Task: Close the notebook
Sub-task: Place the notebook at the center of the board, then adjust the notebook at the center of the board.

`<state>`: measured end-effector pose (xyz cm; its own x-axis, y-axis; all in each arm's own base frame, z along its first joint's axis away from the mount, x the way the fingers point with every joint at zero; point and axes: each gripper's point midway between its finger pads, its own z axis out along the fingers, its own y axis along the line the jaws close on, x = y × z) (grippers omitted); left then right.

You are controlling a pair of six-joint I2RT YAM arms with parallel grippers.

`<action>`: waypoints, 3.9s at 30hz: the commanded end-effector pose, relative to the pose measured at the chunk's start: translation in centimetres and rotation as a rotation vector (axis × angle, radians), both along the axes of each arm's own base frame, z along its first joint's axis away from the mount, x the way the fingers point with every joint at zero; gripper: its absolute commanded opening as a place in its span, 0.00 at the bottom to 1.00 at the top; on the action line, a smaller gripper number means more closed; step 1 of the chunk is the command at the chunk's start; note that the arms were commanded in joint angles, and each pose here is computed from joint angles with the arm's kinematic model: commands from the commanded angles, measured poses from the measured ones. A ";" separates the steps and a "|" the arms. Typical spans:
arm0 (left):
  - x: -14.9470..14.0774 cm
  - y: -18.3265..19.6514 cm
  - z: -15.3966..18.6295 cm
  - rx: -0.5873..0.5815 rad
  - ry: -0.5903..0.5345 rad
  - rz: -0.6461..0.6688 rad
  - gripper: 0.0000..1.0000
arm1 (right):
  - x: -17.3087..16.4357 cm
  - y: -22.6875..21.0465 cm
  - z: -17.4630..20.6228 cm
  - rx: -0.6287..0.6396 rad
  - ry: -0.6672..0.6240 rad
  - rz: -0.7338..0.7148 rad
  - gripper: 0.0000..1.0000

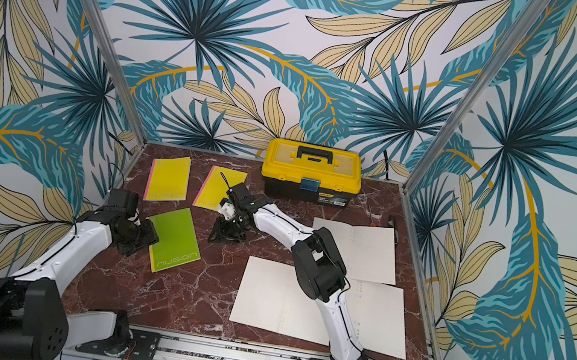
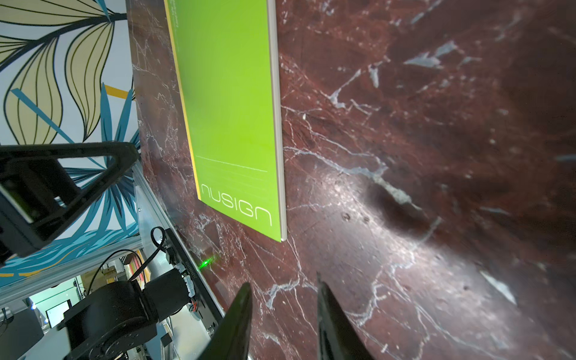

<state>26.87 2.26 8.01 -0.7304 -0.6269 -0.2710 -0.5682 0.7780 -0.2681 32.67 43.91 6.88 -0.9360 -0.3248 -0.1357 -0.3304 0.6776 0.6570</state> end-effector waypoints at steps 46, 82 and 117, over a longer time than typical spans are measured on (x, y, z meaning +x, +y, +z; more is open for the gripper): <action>9.3 5.5 -4.3 -0.063 -0.013 0.074 0.45 | -5.4 7.8 -5.9 -0.039 0.129 0.124 0.32; 7.6 7.4 -2.9 -0.063 -0.028 0.086 0.44 | 0.2 12.0 -8.8 0.053 0.097 -0.051 0.33; 7.4 5.7 0.2 -0.119 -0.139 0.061 0.43 | 6.4 12.7 -6.3 0.152 -0.113 -0.162 0.33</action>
<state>34.32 7.95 6.88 -0.6627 -0.7012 -0.2629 -0.5834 0.7035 -0.4059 37.92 58.16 3.70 -0.9528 -0.1478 -0.2652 -0.3019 0.5539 0.7760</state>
